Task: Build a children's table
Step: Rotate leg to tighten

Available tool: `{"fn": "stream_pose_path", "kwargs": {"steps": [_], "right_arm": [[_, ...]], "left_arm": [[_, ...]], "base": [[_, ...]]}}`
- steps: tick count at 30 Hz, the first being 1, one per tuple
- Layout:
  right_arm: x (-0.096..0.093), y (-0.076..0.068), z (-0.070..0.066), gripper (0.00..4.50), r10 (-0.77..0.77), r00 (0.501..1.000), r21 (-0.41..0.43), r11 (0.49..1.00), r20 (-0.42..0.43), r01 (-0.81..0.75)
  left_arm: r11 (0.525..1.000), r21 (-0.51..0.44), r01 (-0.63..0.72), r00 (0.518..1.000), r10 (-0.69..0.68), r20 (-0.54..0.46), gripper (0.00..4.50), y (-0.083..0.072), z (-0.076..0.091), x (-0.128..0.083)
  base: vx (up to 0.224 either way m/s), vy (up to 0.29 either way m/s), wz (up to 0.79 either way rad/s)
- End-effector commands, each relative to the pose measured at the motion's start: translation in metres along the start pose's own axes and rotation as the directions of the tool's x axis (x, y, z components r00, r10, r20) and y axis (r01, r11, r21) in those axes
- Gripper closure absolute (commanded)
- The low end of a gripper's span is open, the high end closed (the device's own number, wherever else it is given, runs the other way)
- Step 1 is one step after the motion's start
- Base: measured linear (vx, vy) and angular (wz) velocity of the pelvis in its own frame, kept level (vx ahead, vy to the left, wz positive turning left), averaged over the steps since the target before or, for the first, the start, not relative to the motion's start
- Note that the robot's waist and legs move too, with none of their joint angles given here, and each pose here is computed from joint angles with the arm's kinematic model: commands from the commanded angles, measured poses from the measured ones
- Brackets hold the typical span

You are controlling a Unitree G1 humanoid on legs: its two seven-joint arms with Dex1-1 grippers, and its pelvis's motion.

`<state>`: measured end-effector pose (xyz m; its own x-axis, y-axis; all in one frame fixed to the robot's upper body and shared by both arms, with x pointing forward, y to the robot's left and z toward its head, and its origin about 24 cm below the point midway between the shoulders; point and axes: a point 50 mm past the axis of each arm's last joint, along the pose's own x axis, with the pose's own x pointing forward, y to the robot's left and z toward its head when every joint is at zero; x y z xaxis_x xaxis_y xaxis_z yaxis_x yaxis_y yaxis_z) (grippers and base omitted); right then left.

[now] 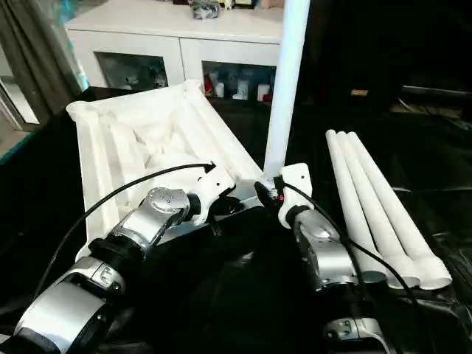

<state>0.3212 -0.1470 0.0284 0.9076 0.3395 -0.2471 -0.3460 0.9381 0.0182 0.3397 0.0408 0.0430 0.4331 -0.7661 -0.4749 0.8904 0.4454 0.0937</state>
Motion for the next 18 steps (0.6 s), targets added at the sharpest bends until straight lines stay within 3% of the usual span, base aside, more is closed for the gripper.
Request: {"fn": "stream_pose_path", "kwargs": {"steps": [1, 3, 9, 15, 18], "right_arm": [[0.003, 0.024, -0.006, 0.94, 0.163, 0.986, -0.009, 0.987, -0.021, -0.163], [0.002, 0.022, -0.005, 0.69, 0.168, 0.986, -0.018, 0.986, -0.018, -0.169], [-0.015, 0.004, 0.003, 0.69, 0.327, 0.945, -0.096, 0.940, -0.016, -0.327], [-0.046, -0.013, 0.015, 0.69, 0.550, 0.832, -0.166, 0.816, -0.069, -0.553], [-0.052, -0.017, 0.017, 0.69, 0.585, 0.806, -0.180, 0.786, -0.094, -0.592]], "left_arm": [[0.998, 0.051, 0.042, 0.996, -0.046, 0.079, 4.50, -0.005, 0.016, 0.003], [0.997, 0.055, 0.049, 0.996, -0.053, 0.078, 4.50, -0.005, 0.015, 0.002], [0.985, 0.101, 0.143, 0.986, -0.150, 0.073, 4.50, -0.001, 0.004, -0.015], [0.936, 0.175, 0.306, 0.945, -0.321, 0.061, 4.50, -0.005, -0.007, -0.039], [0.917, 0.181, 0.354, 0.927, -0.370, 0.058, 4.50, -0.007, -0.008, -0.046]], "base": [[0.000, 0.000, 0.00], [0.000, 0.000, 0.00], [0.000, 0.000, 0.00], [0.000, 0.000, 0.00], [0.000, 0.000, 0.00]]}}
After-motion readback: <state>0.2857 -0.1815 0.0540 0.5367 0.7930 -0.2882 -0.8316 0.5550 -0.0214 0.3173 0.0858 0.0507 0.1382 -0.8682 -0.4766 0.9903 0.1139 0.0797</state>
